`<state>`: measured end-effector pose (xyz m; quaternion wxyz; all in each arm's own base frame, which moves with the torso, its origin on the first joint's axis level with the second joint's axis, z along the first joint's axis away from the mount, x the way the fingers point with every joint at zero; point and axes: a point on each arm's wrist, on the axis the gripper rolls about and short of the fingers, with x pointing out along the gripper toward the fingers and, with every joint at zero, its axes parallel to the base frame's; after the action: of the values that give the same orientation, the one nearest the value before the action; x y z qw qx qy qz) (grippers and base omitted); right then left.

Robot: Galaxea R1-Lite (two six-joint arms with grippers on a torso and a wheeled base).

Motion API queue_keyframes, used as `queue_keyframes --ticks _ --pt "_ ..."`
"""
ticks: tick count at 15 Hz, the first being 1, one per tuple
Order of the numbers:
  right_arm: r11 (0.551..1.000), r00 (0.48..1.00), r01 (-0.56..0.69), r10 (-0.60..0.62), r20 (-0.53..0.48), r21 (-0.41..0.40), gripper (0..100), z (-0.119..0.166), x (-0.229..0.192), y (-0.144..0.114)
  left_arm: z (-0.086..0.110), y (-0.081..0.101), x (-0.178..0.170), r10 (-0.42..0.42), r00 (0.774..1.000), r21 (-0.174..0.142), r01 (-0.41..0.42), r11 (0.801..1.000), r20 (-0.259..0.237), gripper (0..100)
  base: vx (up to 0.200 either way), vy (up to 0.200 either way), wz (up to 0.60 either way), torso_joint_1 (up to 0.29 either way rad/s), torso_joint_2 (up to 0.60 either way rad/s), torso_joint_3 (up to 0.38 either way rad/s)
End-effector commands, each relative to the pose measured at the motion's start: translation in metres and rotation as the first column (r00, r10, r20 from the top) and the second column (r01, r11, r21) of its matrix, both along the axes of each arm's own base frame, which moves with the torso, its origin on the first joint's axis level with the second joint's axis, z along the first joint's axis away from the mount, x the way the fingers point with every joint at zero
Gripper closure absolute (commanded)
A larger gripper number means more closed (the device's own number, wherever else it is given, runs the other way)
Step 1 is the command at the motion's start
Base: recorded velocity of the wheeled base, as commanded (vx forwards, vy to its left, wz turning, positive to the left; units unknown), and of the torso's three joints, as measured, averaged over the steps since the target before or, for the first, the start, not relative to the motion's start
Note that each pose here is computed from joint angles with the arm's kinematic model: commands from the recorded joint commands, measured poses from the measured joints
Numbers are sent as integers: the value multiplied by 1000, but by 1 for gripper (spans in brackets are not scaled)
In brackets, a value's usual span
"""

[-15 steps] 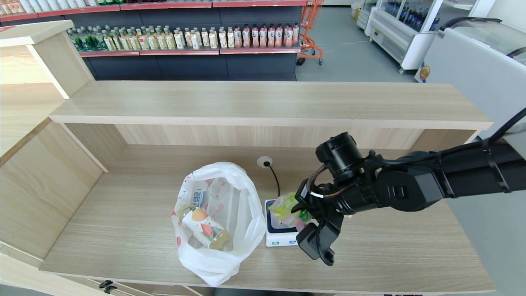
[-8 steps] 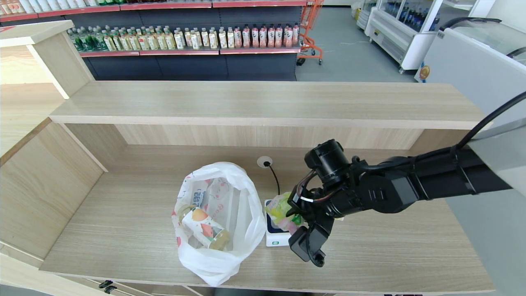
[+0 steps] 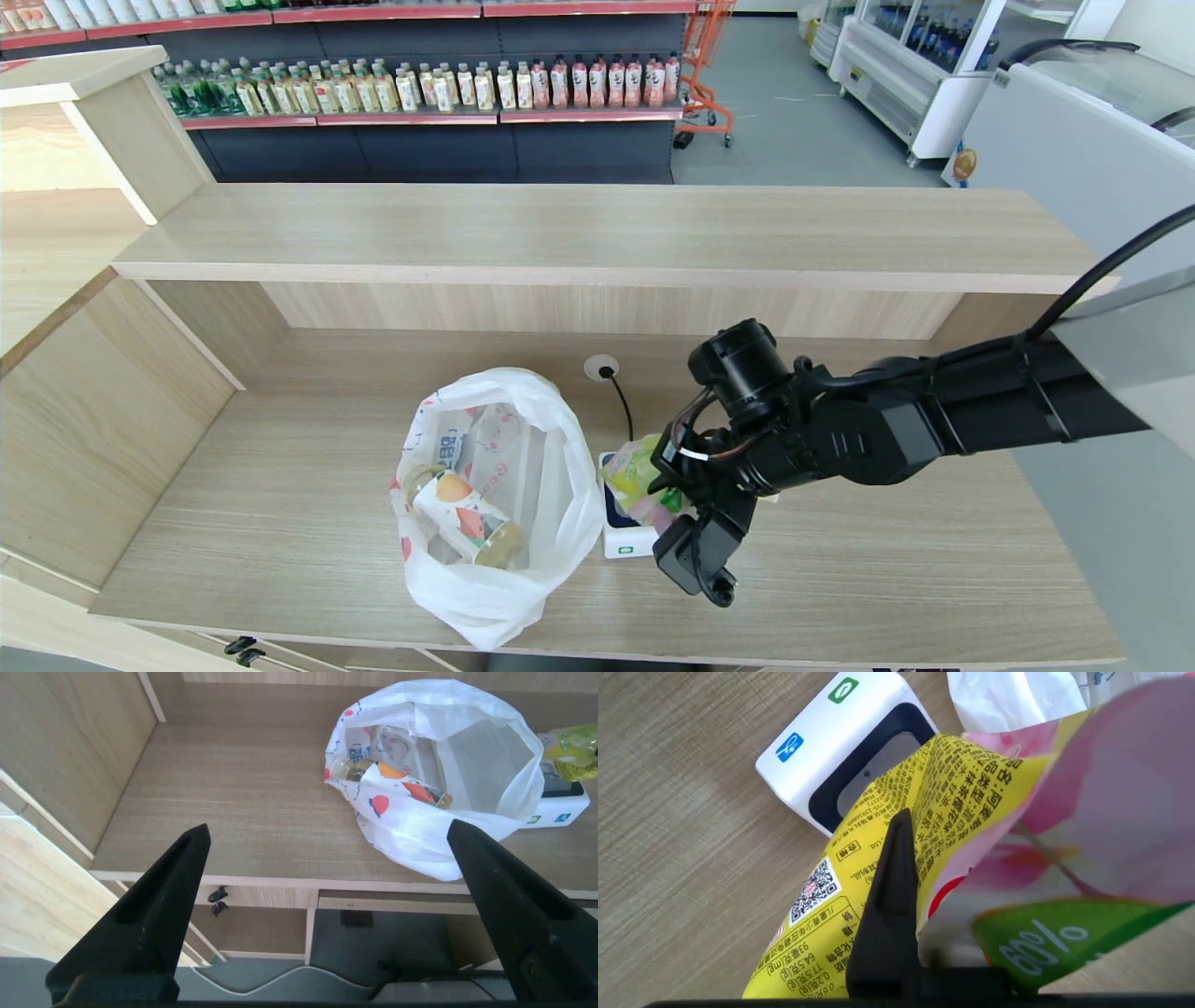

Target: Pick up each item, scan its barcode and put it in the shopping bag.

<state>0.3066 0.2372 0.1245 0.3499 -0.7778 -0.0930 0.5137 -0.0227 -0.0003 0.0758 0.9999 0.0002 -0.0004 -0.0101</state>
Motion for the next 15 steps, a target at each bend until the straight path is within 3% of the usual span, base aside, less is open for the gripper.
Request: queue_keyframes --ticks 1,4,6,8,9,10,11,13,15 --pt "1000 1000 -1 1 4 3 100 1 0 0 0 0 0 0 1000 1 0 1000 1 0 0 0 0 0 0 0" --pt "999 1000 11 -12 24 40 100 16 -3 -2 0 0 0 0 1000 3 0 1000 1 0 0 0 0 0 0 0" --pt "982 994 104 -107 9 161 100 43 -5 -5 0 0 0 0 1000 4 0 1000 1 0 0 0 0 0 0 0" --pt "924 981 191 -194 -24 330 100 85 -12 -9 0 0 0 0 1000 6 0 1000 1 0 0 0 0 0 0 0" --pt "821 953 304 -262 -154 483 100 116 -27 -15 0 0 0 0 1000 4 0 1000 1 0 0 0 0 0 0 0" --pt "777 937 349 -278 -212 524 100 124 -34 -15 0 0 0 0 1000 4 0 1000 1 0 0 0 0 0 0 0" --pt "611 861 503 -297 -412 611 100 148 -54 -21 0 0 0 0 1000 4 0 1000 1 0 0 0 0 0 0 0" --pt "381 728 680 -250 -639 627 100 171 -70 -28 0 0 0 0 1000 6 0 1000 1 0 0 0 0 0 0 0" --pt "167 605 795 -143 -783 584 100 177 -71 -33 0 0 0 0 1000 3 0 1000 1 0 0 0 0 0 0 0"
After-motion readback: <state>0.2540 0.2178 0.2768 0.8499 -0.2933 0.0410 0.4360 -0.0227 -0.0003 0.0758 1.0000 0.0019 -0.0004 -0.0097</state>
